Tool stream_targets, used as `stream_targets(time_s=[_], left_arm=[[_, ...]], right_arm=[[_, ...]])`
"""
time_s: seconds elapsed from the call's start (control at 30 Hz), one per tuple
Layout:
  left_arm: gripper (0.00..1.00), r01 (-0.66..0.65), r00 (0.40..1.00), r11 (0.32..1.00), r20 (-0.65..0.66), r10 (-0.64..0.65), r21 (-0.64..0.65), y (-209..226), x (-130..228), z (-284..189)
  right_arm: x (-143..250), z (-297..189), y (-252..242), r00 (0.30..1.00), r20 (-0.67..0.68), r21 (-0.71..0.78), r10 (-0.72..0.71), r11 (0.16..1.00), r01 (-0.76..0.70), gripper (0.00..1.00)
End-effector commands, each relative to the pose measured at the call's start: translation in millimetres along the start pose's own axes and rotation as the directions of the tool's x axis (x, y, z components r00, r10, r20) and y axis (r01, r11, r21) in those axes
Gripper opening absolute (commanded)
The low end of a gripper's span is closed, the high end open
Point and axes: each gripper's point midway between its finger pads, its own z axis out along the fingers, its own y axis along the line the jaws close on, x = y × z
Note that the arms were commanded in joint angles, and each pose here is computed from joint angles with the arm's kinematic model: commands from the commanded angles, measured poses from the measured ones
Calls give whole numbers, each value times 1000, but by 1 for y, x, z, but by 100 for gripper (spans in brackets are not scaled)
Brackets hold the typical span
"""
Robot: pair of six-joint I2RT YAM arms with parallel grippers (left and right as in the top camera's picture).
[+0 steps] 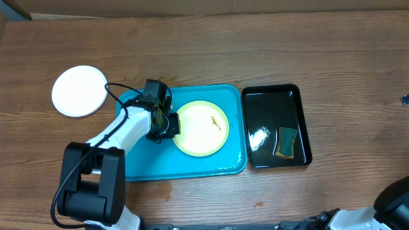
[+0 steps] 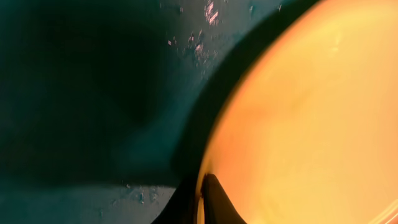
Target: Clean dirty plates on tray and stack at the side
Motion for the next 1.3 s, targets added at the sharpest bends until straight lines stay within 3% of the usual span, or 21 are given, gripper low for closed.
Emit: stream_targets(time_s=[0.0, 0.4, 0.53, 0.63, 0.87, 1.0, 1.07, 1.1, 1.2, 1.27], left_arm=[[4, 73, 997, 997, 10, -72, -31, 2, -11, -1], [9, 253, 967, 967, 35, -253, -5, -4, -21, -7], [9, 252, 967, 968, 33, -252, -2, -5, -21, -7], [23, 253, 967, 968, 26, -253, 1, -6, -20, -7], [25, 227, 974, 974, -18, -227, -18, -9, -7, -4], [27, 206, 978, 978, -22, -206, -23, -14, -4, -2], [27, 198, 980, 980, -19, -199, -23, -17, -4, -1], [27, 194, 981, 981, -20, -195, -22, -18, -4, -1], [26, 183, 983, 983, -18, -184, -21, -21, -3, 0], [26, 173, 985, 985, -7, -173, -20, -24, -5, 0]], right_arm=[[-3, -3, 1, 1000, 18, -1, 2, 1000, -2, 100], [-3, -3, 1, 1000, 18, -1, 2, 1000, -2, 100], [-3, -3, 1, 1000, 17, -1, 2, 1000, -2, 100], [-3, -3, 1, 1000, 17, -1, 2, 1000, -2, 100], [0, -3, 12, 999, -7, -66, 36, 997, -37, 100], [47, -19, 56, 963, -265, -315, 45, 940, -130, 100], [65, -29, 71, 943, -330, -411, -40, 905, -105, 100], [76, -35, 79, 931, -349, -459, -107, 886, -70, 95], [106, -35, 88, 898, -363, -450, -250, 891, 66, 85], [126, -30, 86, 870, -382, -372, -311, 914, 163, 84]])
